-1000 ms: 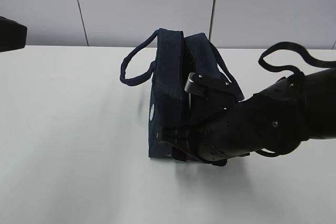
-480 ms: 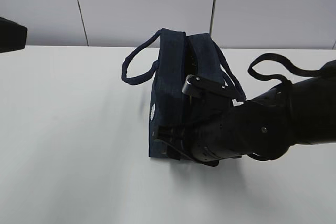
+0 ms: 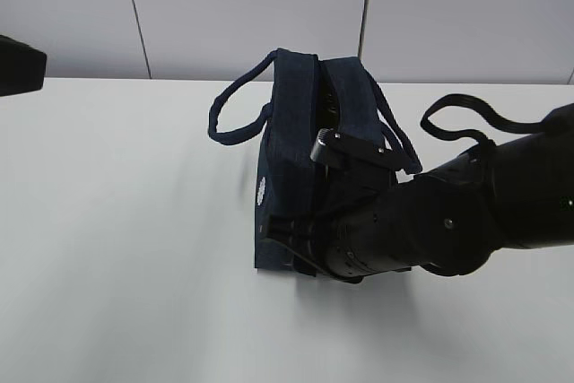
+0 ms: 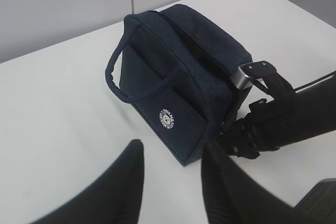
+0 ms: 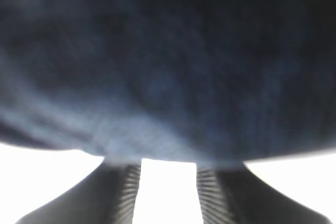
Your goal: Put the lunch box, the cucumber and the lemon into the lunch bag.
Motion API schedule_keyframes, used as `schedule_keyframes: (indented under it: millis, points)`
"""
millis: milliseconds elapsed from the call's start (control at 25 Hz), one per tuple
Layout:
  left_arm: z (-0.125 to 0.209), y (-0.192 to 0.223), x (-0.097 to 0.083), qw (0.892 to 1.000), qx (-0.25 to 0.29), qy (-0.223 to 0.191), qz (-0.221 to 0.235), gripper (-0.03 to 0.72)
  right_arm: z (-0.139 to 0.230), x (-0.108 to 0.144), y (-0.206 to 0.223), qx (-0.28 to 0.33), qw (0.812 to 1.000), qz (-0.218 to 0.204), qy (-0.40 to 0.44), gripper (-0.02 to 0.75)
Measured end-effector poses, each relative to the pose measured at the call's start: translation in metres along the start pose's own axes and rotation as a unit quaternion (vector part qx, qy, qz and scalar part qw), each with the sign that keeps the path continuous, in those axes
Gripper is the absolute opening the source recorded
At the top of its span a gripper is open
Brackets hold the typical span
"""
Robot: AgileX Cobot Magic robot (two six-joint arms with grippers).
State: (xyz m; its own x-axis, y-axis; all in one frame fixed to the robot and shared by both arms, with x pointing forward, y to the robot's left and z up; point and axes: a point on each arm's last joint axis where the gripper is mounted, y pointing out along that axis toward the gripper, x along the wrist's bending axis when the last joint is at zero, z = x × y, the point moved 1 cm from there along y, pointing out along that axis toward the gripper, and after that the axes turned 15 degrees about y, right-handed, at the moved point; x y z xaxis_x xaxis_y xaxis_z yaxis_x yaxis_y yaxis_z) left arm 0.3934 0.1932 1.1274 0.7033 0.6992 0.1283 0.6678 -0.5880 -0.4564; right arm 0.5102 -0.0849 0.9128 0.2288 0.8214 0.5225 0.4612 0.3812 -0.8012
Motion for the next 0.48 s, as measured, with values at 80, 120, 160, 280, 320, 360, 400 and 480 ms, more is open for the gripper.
schedule_keyframes:
  millis: [80, 120, 160, 280, 320, 360, 400, 480]
  points:
    - [0.0003, 0.0000, -0.0002, 1.000, 0.002, 0.000, 0.001, 0.247, 0.0000, 0.0000, 0.0000, 0.000, 1.000, 0.000, 0.000, 0.226]
    - [0.0003, 0.0000, -0.0002, 1.000, 0.002, 0.000, 0.001, 0.247, 0.0000, 0.0000, 0.0000, 0.000, 1.000, 0.000, 0.000, 0.223]
    - [0.0003, 0.0000, -0.0002, 1.000, 0.002, 0.000, 0.001, 0.247, 0.0003, -0.0003, 0.0000, 0.001, 1.000, 0.002, 0.000, 0.223]
    - [0.0003, 0.0000, -0.0002, 1.000, 0.002, 0.000, 0.001, 0.247, 0.0008, -0.0009, 0.0000, 0.004, 1.000, 0.004, 0.000, 0.218]
    - [0.0003, 0.0000, -0.0002, 1.000, 0.002, 0.000, 0.001, 0.247, 0.0010, -0.0011, 0.0000, 0.005, 1.000, 0.005, 0.000, 0.201]
    - [0.0004, 0.0000, -0.0003, 1.000, 0.002, 0.000, 0.001, 0.247, 0.0011, -0.0013, 0.0000, 0.006, 1.000, 0.006, 0.000, 0.174]
    - [0.0005, 0.0000, -0.0003, 1.000, 0.003, 0.000, 0.002, 0.247, 0.0014, -0.0016, 0.0000, 0.007, 1.000, 0.008, 0.000, 0.148]
    - [0.0009, 0.0000, -0.0005, 1.000, 0.004, 0.000, 0.003, 0.247, 0.0017, -0.0017, -0.0001, 0.009, 1.000, 0.010, 0.000, 0.089]
